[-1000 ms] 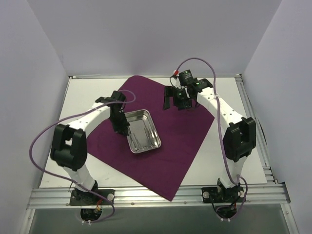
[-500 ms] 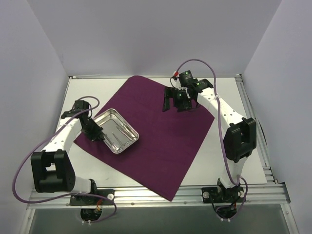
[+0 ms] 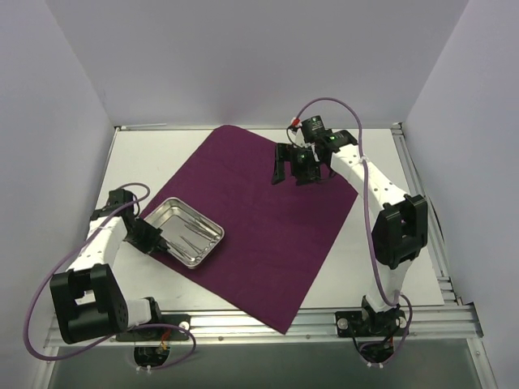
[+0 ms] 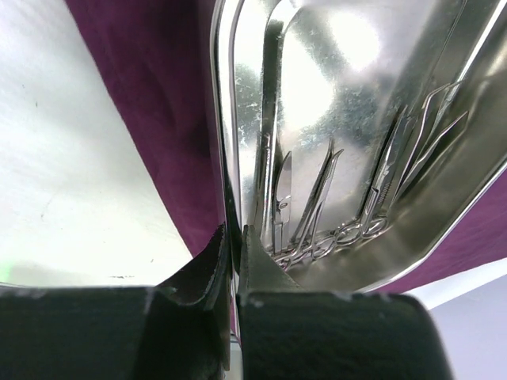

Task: Open and lay out the surgical kit
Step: Place the container in the surgical kit.

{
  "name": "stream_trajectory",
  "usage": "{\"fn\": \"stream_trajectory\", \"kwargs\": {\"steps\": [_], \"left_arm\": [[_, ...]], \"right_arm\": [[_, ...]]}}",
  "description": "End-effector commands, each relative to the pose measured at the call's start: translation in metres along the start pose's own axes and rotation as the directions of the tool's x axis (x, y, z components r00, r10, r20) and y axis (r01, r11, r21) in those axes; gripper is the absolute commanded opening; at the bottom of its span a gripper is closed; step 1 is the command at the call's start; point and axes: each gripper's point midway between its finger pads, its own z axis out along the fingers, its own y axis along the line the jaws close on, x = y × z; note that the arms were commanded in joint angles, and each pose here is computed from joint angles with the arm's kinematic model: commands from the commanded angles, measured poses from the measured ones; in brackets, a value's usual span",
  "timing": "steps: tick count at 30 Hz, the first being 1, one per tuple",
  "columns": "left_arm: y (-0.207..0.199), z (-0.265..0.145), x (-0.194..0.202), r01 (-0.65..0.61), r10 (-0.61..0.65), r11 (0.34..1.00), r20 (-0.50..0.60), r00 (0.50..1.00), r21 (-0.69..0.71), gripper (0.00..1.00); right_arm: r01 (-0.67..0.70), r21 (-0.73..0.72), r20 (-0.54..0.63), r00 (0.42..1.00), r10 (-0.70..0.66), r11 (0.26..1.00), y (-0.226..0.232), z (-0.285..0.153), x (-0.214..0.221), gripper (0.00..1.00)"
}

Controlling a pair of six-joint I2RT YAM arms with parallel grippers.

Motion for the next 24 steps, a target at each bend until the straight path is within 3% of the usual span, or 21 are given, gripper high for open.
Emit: {"fn": "stream_trajectory", "kwargs": {"steps": [1,9,13,14,19,20,24], "left_arm": [[-0.027,-0.007,-0.003,0.052,-0.053,0.989,0.003,0.999,0.141,0.02],[-0.027,0.010,-0.015,0.102,-0.104,0.985,0.003,0.995,0.142,0.02],[-0.024,0.017,-0.017,0.114,-0.114,0.986,-0.006,0.993,0.124,0.15],[-0.023,0.019,-0.017,0.116,-0.115,0.987,-0.011,0.993,0.114,0.25],[-0.008,0.010,-0.006,0.116,-0.115,0.992,-0.029,0.993,0.058,0.47],[-0.005,0.007,-0.006,0.117,-0.116,0.992,-0.018,0.993,0.046,0.55],[-0.006,-0.016,-0.013,0.084,-0.084,0.996,0.026,0.996,0.016,0.59]], "right_arm": [[-0.002,-0.022,-0.021,1.000,0.002,1.000,0.003,-0.005,0.001,0.86],[-0.007,-0.029,-0.034,0.999,0.006,1.000,0.002,0.000,0.002,0.86],[-0.009,-0.033,-0.036,0.999,0.008,0.999,0.002,0.001,0.001,0.86],[-0.011,-0.034,-0.040,0.999,0.010,0.999,0.002,0.003,0.001,0.86],[-0.014,-0.037,-0.044,0.999,0.012,0.999,0.002,0.004,0.002,0.86],[-0.015,-0.037,-0.044,0.999,0.014,0.999,0.002,0.004,0.002,0.86],[-0.019,-0.044,-0.048,0.999,0.017,0.999,0.003,0.006,0.003,0.86]]}}
